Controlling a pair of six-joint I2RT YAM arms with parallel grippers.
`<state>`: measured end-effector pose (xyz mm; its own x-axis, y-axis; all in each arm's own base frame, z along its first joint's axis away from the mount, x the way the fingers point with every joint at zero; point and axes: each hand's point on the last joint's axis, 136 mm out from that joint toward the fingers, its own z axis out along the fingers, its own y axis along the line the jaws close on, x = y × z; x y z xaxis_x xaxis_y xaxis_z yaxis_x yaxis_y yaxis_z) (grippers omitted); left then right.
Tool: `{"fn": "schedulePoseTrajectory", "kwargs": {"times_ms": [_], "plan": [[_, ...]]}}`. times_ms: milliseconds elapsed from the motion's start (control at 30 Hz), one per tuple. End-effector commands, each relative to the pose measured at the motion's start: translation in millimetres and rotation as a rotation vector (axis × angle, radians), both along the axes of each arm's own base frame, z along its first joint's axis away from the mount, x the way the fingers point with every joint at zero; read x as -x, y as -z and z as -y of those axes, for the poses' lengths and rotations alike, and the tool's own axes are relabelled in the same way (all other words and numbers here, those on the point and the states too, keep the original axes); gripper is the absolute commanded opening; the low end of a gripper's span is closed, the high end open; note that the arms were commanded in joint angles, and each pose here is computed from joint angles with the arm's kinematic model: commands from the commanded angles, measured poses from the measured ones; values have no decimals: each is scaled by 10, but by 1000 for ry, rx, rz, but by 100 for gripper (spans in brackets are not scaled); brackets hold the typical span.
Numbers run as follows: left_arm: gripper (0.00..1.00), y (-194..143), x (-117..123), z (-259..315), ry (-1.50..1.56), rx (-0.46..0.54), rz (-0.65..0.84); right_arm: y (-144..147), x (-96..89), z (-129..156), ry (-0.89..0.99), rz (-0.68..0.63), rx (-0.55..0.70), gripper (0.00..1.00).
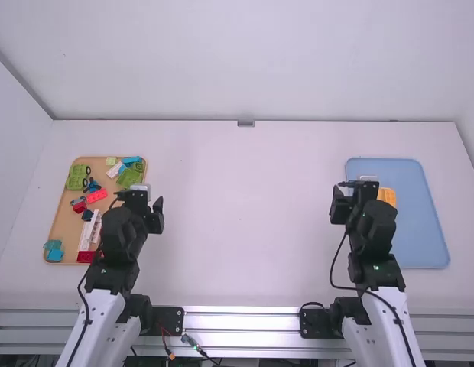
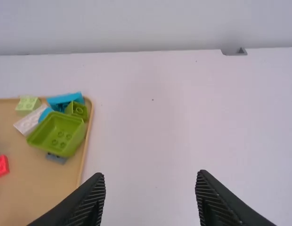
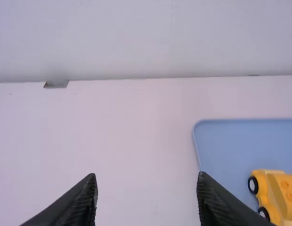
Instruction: Assemble lego blocks to make yellow taxi
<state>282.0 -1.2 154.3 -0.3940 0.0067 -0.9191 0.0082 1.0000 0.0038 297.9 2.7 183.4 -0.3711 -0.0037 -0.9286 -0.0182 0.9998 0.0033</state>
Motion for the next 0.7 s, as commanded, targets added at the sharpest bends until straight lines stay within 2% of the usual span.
{"fn": "schedulePoseTrajectory", "kwargs": {"times_ms": [0, 200, 400, 567, 667], "plan": [[47, 115, 87, -12, -8, 4, 7, 128, 102, 0, 3, 2, -3, 48], [32, 461, 264, -12, -8, 4, 7, 465, 312, 0, 3, 2, -3, 33], [20, 710, 359, -12, -8, 4, 16, 762, 445, 0, 3, 2, -3, 21], [13, 544, 343, -12, -8, 4, 90, 957, 509, 0, 3, 2, -3, 13], [8, 425, 339, -12, -8, 4, 142, 867, 504, 0, 3, 51, -3, 7]]}}
